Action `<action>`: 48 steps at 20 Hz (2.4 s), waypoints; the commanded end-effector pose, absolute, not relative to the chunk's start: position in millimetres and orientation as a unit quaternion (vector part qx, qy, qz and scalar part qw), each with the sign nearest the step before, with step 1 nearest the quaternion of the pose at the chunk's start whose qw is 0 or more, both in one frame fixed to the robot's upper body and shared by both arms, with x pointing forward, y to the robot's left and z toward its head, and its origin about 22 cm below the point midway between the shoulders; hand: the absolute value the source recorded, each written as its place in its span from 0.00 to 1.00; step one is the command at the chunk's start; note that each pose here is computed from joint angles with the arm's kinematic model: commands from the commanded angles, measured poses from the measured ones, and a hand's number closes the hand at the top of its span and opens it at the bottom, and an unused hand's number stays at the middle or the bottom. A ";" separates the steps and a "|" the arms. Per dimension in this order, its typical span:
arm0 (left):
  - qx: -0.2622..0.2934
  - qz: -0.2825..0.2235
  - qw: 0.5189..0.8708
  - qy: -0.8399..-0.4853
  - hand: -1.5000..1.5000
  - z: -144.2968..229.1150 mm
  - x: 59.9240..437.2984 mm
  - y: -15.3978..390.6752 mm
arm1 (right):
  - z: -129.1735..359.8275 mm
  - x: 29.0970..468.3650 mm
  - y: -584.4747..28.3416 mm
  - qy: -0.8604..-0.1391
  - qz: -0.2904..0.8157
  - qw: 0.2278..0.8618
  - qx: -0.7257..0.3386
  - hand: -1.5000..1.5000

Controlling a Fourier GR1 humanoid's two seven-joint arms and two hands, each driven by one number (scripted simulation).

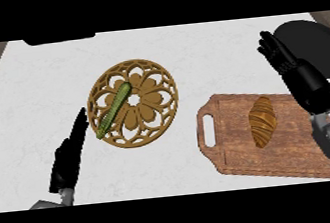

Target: Pick the croissant from the cutting board and place it in the pan

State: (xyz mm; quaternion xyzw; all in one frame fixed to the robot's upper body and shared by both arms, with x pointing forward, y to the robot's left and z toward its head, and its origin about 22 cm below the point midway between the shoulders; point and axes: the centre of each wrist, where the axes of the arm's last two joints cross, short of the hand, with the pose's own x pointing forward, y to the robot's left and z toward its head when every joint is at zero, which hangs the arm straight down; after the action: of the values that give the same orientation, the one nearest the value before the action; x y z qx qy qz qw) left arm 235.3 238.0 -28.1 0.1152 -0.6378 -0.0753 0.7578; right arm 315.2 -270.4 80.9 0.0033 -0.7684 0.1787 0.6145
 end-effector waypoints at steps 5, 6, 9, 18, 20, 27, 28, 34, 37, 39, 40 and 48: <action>0.032 -0.062 0.659 -0.749 0.50 15.1 251.9 207.0 | 92.5 302.1 -338.2 -0.827 0.093 0.550 0.072 1.00; 0.028 -0.047 0.642 -0.765 0.50 16.3 252.6 214.6 | 88.2 300.3 -356.0 -0.844 0.052 0.528 0.080 1.00; -0.005 -0.050 0.665 -0.745 0.50 5.0 235.0 198.4 | 48.5 254.2 -397.6 -0.774 0.009 0.621 -0.124 0.00; -0.013 -0.055 0.655 -0.753 0.50 4.1 247.9 211.2 | 57.8 198.4 -443.4 -0.769 0.158 0.597 -0.164 0.00; -0.027 -0.057 0.657 -0.751 0.50 20.9 243.9 198.2 | 73.2 205.1 -445.6 -0.752 0.185 0.609 -0.171 0.00; -0.035 -0.064 0.662 -0.746 0.50 -2.3 238.7 227.9 | 91.3 234.9 -388.3 -0.684 0.297 0.640 -0.182 0.00; -0.031 -0.057 0.659 -0.749 0.50 5.5 249.7 203.7 | 98.6 247.6 -395.8 -0.667 0.319 0.645 -0.194 0.00; -0.042 -0.075 0.659 -0.748 0.50 5.4 246.1 199.0 | 95.6 265.0 -358.6 -0.559 0.453 0.660 -0.217 0.00; -0.038 -0.065 0.654 -0.753 0.50 15.3 258.8 205.8 | 64.2 270.9 -332.3 -0.527 0.496 0.657 -0.211 0.00; -0.028 -0.063 0.657 -0.751 0.50 5.6 245.7 212.5 | 74.7 280.6 -321.4 -0.508 0.510 0.652 -0.236 0.00; -0.029 -0.055 0.662 -0.747 0.50 6.0 247.1 223.7 | 63.1 272.5 -315.7 -0.505 0.510 0.657 -0.229 0.00; -0.028 -0.057 0.661 -0.747 0.50 -0.4 246.7 203.0 | 62.7 279.1 -300.5 -0.489 0.505 0.674 -0.227 0.00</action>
State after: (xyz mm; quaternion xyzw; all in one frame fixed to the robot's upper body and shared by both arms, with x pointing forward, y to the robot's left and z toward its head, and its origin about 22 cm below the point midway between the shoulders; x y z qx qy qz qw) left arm 248.8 200.0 6.0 -0.0267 -0.7503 -0.0570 0.6581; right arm 278.7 -311.0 56.7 -0.2204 -0.4950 0.5051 0.6718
